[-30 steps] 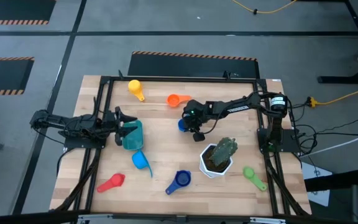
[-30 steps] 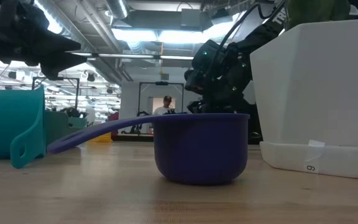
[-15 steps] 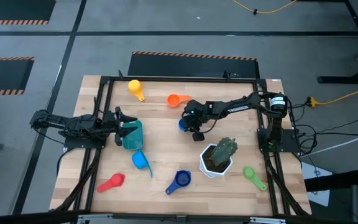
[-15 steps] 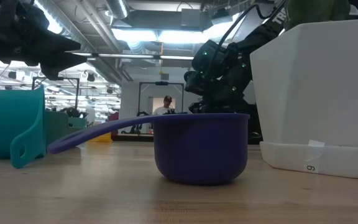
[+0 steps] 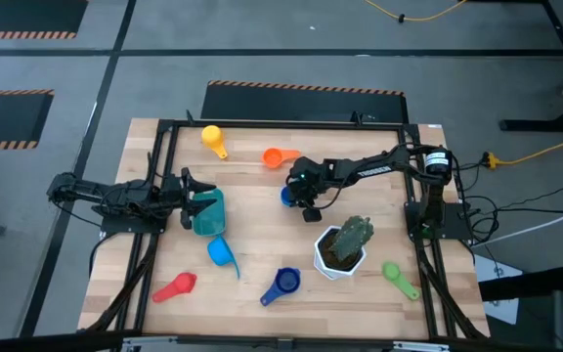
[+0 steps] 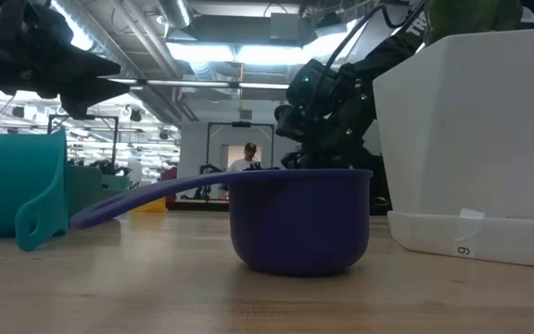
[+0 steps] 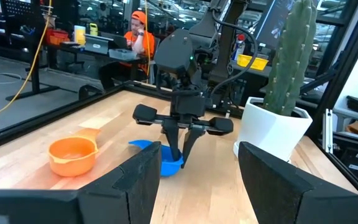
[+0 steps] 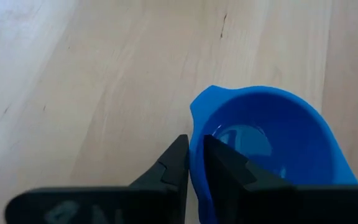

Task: Nest measuring cups in basket
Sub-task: Adjust the blue measuring cup, then adjust the light blue measuring cup

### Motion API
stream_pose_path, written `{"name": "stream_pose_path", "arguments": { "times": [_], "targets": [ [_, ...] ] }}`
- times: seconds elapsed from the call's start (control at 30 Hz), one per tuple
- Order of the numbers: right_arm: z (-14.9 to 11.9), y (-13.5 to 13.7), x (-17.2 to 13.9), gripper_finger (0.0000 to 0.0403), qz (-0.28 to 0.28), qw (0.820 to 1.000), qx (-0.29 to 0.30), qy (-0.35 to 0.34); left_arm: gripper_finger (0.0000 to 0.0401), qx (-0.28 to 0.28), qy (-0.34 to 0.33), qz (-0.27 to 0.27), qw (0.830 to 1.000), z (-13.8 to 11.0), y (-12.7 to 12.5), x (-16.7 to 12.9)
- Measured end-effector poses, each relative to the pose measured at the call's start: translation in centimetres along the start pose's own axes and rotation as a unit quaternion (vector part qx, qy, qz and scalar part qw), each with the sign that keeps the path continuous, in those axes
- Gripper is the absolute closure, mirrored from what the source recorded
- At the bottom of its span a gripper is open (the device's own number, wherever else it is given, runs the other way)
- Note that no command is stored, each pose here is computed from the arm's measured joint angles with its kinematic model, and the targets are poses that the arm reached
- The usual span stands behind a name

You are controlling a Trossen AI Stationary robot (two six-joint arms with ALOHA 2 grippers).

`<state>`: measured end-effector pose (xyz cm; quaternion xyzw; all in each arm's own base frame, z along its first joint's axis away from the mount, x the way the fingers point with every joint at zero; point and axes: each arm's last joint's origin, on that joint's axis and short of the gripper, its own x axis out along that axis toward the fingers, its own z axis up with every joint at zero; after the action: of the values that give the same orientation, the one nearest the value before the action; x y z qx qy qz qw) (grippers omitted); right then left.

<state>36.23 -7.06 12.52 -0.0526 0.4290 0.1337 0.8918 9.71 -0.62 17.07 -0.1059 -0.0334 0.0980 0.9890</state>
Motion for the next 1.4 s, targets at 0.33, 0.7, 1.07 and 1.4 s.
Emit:
{"name": "stream_pose_path", "arguments": {
  "times": [0.33,0.7,1.07,1.4],
  "targets": [
    [-0.4,-0.1,-0.1,0.0299,0.056,0.998,0.034,-0.009,0.0194,0.000,0.000,0.000,1.000,0.0,0.0,0.0],
    [0.0,-0.5,-0.3,0.0152,0.048,0.998,0.020,-0.034,0.0194,0.000,-0.001,0.000,1.000,0.0,0.0,0.0],
    [2.0,0.3,-3.5,0.0147,0.089,0.992,0.037,-0.086,0.0194,0.000,0.000,0.001,1.000,0.0,0.0,0.0],
    [5.0,2.2,-12.0,0.0147,0.062,0.984,-0.006,-0.167,0.0194,0.000,0.001,0.001,1.000,0.0,0.0,0.0]
  ]
}}
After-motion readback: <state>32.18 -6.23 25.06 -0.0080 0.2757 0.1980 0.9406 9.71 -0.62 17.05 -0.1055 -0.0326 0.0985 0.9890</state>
